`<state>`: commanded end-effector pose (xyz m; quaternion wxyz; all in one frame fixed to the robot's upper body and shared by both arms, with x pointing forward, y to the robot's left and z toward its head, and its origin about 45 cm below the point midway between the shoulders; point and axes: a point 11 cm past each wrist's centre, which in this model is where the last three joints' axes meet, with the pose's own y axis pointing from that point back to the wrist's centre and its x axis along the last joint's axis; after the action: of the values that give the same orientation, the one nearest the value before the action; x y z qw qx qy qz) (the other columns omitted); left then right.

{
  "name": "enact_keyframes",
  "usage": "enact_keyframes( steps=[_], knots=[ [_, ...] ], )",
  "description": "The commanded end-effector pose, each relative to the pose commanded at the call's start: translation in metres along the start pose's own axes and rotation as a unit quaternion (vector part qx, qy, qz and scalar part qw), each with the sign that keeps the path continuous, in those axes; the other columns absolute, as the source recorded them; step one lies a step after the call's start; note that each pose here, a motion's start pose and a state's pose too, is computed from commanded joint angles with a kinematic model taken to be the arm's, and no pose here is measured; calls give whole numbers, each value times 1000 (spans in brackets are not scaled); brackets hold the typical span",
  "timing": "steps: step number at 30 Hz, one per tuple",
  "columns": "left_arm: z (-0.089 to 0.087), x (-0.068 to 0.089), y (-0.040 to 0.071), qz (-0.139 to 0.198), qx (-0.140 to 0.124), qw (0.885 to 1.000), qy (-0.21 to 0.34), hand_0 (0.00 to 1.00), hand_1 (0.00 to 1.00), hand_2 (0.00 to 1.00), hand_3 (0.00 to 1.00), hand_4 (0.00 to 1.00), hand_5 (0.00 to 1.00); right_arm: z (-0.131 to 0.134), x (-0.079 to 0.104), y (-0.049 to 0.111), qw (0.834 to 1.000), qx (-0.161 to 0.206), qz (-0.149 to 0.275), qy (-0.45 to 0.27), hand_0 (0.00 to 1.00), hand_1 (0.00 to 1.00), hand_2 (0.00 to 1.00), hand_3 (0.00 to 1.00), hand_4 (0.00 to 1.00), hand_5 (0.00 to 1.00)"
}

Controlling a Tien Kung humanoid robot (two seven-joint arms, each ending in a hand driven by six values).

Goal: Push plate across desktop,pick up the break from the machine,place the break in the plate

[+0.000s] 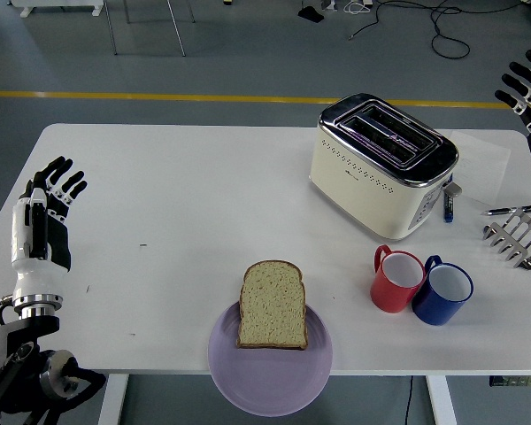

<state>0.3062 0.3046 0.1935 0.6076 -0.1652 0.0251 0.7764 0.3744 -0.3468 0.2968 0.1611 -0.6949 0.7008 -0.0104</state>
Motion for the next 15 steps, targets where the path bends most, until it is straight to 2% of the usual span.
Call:
enact_keyframes(
  steps=[7,8,13,15],
  knots=[
    [8,4,-5,-2,9,1000,10,747,747,808,722,456,800,10,28,18,999,-33,17,19,788,750,752,761,498,435],
    [10,5,-6,-4,13,1000,11,765,777,829,762,475,828,12,32,21,999,-38,18,26,798,755,760,765,508,460],
    [18,9,-9,-8,18,1000,4,765,777,829,762,475,828,20,39,28,997,-55,18,43,798,755,760,765,508,460],
    [19,9,-9,-8,18,1000,2,783,804,858,800,500,866,21,39,28,997,-57,17,43,800,762,765,768,503,478]
  ],
)
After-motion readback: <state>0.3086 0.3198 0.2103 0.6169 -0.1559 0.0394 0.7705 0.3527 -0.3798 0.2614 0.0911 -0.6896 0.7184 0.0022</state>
